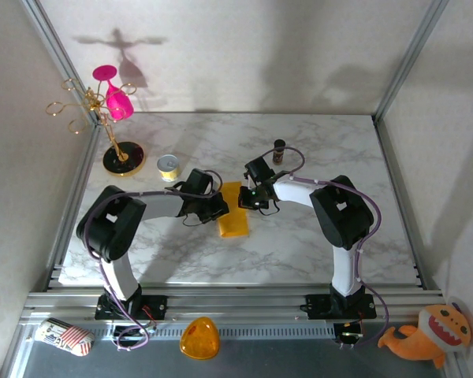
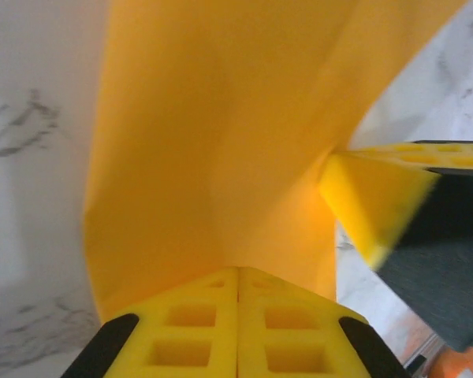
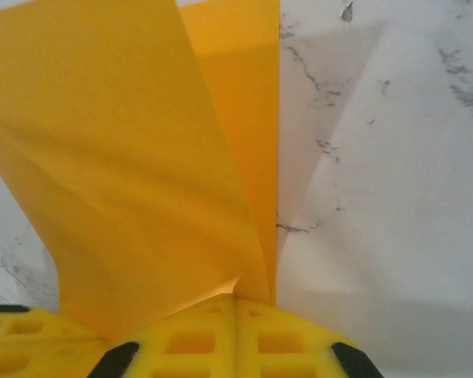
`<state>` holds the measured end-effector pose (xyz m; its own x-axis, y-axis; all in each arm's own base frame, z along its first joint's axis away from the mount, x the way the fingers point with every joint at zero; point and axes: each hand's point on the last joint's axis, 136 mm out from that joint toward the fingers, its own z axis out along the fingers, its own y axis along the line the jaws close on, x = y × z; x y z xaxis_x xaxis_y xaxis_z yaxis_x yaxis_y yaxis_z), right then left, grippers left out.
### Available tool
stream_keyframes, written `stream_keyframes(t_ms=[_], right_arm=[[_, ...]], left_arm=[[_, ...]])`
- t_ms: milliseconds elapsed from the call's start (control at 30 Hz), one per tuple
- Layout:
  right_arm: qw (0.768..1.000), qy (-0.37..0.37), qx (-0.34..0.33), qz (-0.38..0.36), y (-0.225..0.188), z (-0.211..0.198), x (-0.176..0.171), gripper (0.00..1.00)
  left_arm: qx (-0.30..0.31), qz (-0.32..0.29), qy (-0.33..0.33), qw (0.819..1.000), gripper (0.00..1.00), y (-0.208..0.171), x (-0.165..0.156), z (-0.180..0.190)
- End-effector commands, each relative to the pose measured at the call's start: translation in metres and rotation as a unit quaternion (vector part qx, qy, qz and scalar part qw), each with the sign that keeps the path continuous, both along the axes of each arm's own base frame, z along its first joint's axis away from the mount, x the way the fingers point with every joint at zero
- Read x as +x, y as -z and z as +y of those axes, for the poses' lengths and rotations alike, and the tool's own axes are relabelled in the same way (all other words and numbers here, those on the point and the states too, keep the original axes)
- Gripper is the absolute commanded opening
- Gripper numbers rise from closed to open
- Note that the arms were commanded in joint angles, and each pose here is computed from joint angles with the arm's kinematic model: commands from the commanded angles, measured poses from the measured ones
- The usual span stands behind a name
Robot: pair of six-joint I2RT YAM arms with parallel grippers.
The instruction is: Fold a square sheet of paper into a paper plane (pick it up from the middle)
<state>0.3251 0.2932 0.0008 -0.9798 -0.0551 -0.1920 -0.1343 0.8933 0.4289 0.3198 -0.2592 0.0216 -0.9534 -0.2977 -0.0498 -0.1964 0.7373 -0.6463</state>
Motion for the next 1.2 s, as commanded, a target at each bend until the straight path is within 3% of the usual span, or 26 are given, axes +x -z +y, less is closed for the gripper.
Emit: stream_keyframes(t_ms=[0,400,633,733,967,1167], right_arm=[[0.963,0.039,-0.249,0.1,0.099,-0.116,-0.055,0.04],[0.962,0.039,-0.25,0.105,0.105,-0.118,-0.059,0.04],[0.962,0.041,-0.248,0.104,0.106,-0.118,-0.06,0.04],[0.962,0.041,-0.245,0.11,0.109,-0.118,-0.062,0.04],[0.962,0.044,-0.246,0.111,0.109,-0.119,-0.064,0.04],[0.961,0.044,-0.247,0.113,0.11,-0.12,-0.066,0.04]], left_arm=[[0.025,0.012,-0.007,1.0,0.06,0.008,-0.007,0.011],[0.095,0.055,-0.019,0.994,0.05,0.034,-0.056,0.061],[0.01,-0.035,-0.043,0.998,0.06,-0.033,-0.013,0.035],[-0.014,-0.058,-0.062,0.996,0.06,-0.045,0.008,0.021],[-0.002,-0.024,-0.057,0.998,0.05,-0.013,0.014,0.01],[0.054,0.01,-0.052,0.997,0.04,0.019,-0.007,0.032]])
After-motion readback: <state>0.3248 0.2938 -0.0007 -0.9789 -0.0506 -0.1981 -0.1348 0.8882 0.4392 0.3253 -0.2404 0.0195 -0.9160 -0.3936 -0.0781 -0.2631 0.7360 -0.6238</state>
